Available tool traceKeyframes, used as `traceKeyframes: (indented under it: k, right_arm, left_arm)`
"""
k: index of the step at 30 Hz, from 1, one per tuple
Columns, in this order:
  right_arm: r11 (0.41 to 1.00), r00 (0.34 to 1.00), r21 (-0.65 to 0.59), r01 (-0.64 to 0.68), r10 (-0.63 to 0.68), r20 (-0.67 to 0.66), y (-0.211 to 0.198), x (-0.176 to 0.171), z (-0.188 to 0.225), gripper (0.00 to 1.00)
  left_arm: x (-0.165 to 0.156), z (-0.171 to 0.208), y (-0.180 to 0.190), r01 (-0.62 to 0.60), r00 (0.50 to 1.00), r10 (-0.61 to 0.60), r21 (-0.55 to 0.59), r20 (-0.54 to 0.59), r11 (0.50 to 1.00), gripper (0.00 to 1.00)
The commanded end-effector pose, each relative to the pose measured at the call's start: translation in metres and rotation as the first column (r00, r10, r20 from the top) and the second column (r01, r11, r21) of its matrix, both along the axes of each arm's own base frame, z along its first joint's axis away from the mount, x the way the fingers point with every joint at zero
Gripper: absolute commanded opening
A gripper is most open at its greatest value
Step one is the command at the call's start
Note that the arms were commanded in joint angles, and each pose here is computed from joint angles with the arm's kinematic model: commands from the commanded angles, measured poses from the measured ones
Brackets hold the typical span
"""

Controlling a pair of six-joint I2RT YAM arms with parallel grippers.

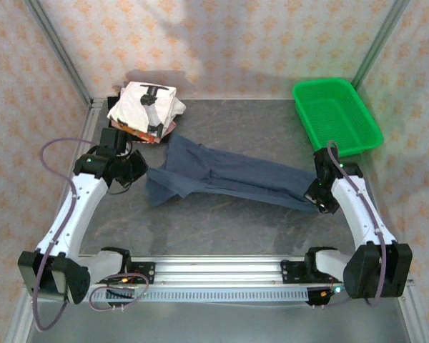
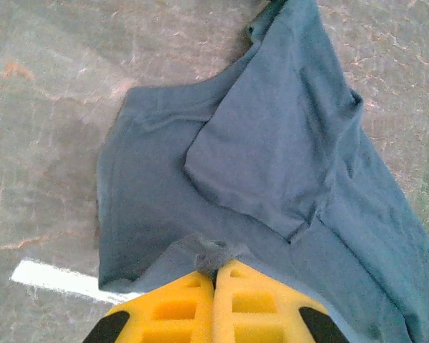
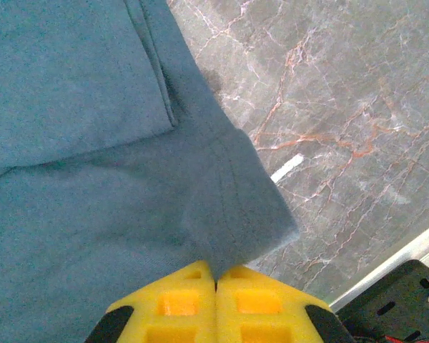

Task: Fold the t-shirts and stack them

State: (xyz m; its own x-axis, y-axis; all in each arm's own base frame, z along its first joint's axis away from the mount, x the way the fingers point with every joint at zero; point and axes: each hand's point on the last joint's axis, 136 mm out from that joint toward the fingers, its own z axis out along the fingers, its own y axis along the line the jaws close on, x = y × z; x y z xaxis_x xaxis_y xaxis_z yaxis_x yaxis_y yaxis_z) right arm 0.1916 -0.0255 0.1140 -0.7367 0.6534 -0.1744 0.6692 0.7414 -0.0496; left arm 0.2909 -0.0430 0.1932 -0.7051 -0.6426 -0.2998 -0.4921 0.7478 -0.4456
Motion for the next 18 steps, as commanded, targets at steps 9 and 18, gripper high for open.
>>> traceKeyframes:
  k: [9,18]
  right_arm:
    - [0.991,0.998,-0.124,-0.055,0.052,-0.027,-0.021,0.024,0.009,0.00]
    - [0.985,0.997,-0.159,-0.071,0.063,-0.055,-0.027,0.023,0.003,0.00]
  left_arm:
    - [0.063,0.018,-0.014,0.217,0.974,-0.223,0.121,0.034,0.969,0.00]
    - [0.109,0.011,-0.042,0.399,0.915,-0.402,0.225,-0.035,0.889,0.00]
